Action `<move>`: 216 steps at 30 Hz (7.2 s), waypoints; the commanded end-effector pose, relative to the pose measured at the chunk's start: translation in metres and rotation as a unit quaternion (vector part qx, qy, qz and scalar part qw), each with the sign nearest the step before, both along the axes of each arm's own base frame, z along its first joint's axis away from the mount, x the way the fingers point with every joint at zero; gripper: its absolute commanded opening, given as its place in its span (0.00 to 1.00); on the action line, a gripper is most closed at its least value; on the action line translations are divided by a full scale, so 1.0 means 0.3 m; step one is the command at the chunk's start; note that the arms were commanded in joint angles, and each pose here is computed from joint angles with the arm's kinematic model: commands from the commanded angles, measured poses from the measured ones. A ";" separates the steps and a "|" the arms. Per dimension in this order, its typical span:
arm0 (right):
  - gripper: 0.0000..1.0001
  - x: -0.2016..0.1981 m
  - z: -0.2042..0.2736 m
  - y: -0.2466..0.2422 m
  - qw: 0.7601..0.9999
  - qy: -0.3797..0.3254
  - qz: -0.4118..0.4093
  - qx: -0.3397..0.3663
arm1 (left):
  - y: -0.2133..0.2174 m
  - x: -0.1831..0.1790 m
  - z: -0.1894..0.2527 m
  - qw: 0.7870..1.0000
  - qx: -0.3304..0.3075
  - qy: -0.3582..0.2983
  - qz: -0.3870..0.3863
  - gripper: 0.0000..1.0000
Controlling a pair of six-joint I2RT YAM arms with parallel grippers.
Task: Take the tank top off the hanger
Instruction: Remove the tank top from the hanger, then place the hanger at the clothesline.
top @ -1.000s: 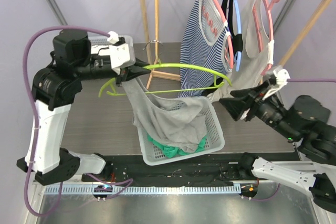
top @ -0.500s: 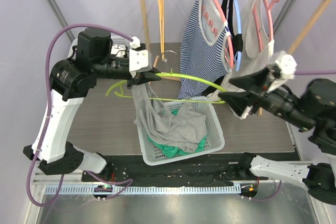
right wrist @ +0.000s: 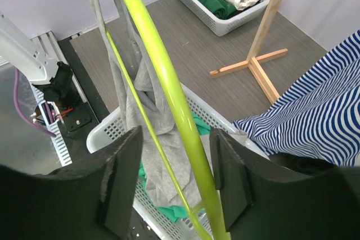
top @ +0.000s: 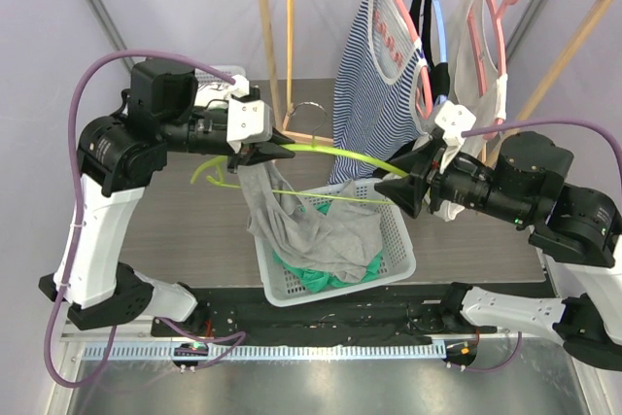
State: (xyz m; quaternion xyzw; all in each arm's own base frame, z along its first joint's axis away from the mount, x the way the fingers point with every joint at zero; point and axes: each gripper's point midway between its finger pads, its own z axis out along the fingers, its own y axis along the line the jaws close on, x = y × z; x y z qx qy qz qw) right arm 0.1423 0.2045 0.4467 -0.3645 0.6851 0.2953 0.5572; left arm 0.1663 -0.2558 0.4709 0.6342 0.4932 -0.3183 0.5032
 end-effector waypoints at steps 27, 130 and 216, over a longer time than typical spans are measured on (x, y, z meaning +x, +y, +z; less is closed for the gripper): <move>0.01 -0.023 0.057 -0.074 0.999 -0.042 -0.015 0.028 | 0.027 0.032 0.144 0.995 -0.061 -0.036 0.063 1.00; 0.01 0.150 0.164 -0.453 0.943 -0.099 -0.315 -0.041 | 0.085 0.076 0.112 0.986 -0.096 0.030 0.135 1.00; 0.01 0.657 0.321 -0.088 0.845 -0.137 -0.515 -0.049 | 0.246 0.071 -0.144 0.963 -0.055 0.037 0.262 1.00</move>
